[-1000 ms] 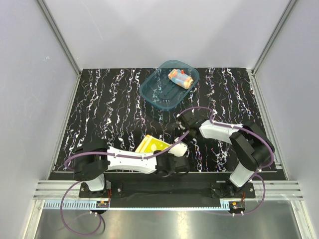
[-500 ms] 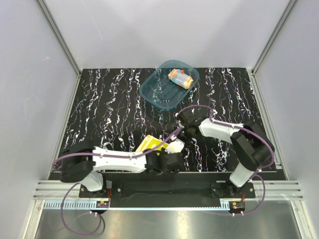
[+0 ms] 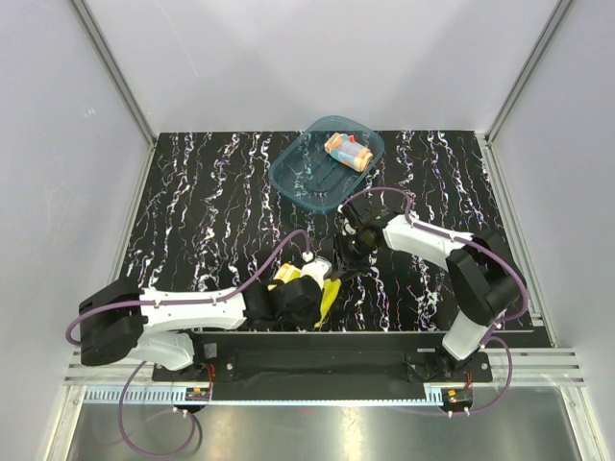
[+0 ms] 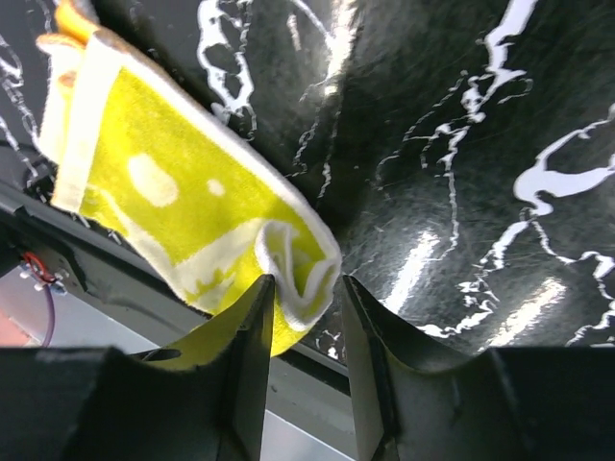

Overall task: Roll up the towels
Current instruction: Roll the towel

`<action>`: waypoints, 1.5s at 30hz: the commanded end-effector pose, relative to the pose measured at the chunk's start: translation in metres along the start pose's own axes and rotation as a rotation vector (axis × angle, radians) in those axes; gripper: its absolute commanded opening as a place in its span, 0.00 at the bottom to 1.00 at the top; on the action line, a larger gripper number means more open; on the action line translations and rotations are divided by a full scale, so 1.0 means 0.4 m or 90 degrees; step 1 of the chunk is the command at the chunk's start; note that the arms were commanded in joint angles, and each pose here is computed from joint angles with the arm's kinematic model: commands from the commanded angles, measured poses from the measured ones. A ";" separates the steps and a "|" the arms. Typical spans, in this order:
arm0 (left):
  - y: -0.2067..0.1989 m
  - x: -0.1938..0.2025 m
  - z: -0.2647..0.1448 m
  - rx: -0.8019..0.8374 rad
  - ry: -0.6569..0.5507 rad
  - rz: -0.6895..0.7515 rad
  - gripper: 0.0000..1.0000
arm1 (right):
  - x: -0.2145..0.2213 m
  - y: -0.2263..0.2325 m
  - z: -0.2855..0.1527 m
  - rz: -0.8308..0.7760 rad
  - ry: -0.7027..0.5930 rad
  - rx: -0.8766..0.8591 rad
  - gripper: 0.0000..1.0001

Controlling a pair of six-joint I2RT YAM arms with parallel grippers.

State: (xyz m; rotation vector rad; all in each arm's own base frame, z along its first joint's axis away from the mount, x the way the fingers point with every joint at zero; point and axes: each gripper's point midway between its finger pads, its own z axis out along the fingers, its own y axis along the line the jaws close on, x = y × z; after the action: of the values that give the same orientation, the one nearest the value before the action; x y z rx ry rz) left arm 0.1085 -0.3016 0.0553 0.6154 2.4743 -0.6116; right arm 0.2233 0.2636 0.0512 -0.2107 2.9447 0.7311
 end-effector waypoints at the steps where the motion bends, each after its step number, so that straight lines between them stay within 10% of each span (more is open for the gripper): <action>1: -0.048 -0.035 -0.011 0.075 -0.031 -0.037 0.00 | -0.030 -0.020 -0.009 -0.014 -0.011 0.031 0.41; 24: 0.065 -0.021 -0.009 0.219 -0.052 -0.344 0.00 | -0.082 -0.013 -0.122 -0.008 -0.079 -0.023 0.39; 32: 0.135 0.023 0.022 0.190 0.037 -0.471 0.00 | -0.028 0.098 -0.121 -0.038 -0.087 -0.243 0.64; 45: 0.197 0.072 0.051 0.135 0.119 -0.517 0.00 | 0.021 0.102 0.014 -0.055 -0.067 -0.303 0.70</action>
State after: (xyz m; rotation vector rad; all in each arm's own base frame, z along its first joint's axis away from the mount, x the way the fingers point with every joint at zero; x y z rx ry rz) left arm 0.1448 -0.2573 0.0201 -0.3002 2.7135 -1.2822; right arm 0.2004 0.2853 0.0596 -0.2634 2.7015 1.2863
